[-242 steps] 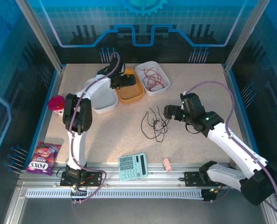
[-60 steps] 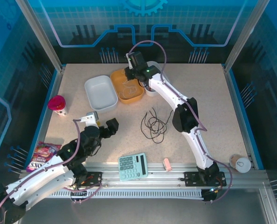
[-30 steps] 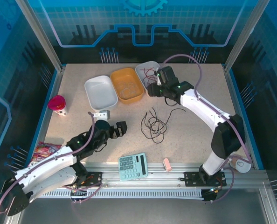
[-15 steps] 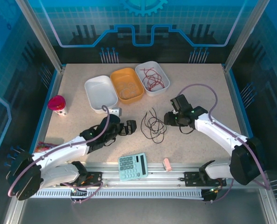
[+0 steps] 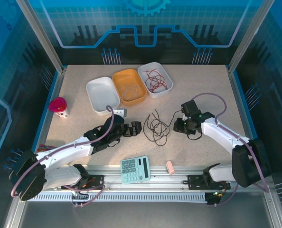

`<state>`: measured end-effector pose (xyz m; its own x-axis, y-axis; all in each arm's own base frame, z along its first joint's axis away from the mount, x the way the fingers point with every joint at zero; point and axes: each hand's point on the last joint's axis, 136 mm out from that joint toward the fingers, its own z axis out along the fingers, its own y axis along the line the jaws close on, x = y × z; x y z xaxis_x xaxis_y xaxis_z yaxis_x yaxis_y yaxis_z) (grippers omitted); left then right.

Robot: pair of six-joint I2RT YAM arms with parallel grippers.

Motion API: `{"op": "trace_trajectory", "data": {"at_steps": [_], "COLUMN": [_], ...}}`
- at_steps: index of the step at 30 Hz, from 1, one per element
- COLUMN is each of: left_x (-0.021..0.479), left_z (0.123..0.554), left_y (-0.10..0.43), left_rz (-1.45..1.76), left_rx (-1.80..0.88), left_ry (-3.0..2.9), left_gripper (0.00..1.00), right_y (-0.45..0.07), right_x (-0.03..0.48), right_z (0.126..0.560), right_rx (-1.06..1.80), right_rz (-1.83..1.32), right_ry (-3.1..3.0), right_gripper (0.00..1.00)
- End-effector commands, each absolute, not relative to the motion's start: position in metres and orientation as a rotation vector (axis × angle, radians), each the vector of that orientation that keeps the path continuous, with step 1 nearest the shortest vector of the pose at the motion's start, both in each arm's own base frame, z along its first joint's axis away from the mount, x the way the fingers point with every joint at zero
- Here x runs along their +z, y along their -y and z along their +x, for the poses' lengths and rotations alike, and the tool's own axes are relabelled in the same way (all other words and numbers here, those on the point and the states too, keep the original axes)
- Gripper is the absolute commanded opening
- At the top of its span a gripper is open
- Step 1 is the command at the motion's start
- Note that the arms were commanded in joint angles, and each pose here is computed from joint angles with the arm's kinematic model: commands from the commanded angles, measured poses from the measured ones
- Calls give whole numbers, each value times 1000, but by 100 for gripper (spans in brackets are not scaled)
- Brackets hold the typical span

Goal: Untangle the cables

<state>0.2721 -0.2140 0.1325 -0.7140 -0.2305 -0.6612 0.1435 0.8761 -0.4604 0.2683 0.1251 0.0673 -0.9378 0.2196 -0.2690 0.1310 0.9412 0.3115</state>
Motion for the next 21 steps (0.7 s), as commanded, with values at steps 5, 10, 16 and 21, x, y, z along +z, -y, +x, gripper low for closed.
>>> {"op": "trace_trajectory", "data": {"at_steps": [5, 10, 16, 21], "left_x": [139, 135, 134, 133], "left_z": [276, 277, 276, 275], "left_y": [212, 212, 210, 208], "left_rz": [-101, -98, -98, -102], "left_rx": [-637, -625, -615, -608], "left_ry": [-2262, -2273, -2279, -2279], "left_gripper": [99, 99, 99, 99], "right_y": [-141, -157, -166, -170], "right_x": [72, 74, 65, 55], "right_z": [278, 283, 285, 284], "right_rx": [466, 447, 387, 344], "right_rz": [268, 223, 193, 177], "right_ry": [-2816, -2839, -2876, -2916], "right_gripper": [25, 23, 23, 23]}}
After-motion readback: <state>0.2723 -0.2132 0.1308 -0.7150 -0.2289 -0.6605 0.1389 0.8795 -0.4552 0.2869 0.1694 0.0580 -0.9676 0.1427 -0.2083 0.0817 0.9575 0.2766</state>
